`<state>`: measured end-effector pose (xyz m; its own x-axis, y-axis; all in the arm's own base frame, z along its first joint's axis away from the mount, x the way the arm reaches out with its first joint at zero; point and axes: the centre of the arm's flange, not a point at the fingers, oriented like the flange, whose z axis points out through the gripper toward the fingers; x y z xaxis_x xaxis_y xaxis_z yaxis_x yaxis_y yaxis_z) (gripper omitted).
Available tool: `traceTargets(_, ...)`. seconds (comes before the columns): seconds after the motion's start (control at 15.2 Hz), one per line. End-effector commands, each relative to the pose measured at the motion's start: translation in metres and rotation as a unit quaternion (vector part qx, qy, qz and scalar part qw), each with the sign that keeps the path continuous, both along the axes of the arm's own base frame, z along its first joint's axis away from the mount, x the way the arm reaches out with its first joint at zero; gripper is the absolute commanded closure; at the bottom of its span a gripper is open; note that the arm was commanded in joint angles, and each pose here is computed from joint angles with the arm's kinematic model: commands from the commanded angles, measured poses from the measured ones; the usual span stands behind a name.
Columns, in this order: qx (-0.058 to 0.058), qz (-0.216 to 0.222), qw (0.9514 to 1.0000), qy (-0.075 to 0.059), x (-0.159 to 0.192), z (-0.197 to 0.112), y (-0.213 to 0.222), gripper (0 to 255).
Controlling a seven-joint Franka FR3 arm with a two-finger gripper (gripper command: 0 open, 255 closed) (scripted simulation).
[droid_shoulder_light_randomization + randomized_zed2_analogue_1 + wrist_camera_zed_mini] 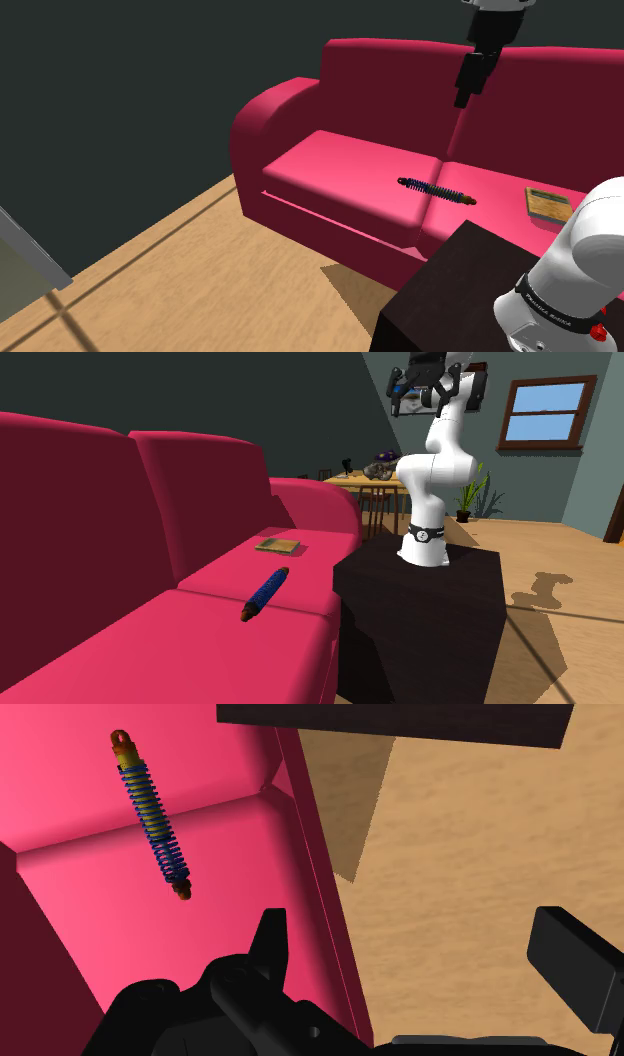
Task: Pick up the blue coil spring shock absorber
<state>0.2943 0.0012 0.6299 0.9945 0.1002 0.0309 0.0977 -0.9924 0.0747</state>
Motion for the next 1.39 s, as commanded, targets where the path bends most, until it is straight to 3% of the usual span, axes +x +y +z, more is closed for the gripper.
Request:
traceTargets(0.0, 0.0, 0.0, 1.0, 0.0, 0.0, 0.0, 0.0, 0)
traceTargets(1.32, 0.019, 0.029, 0.9992, 0.019, 0.052, -0.195, -0.178, 0)
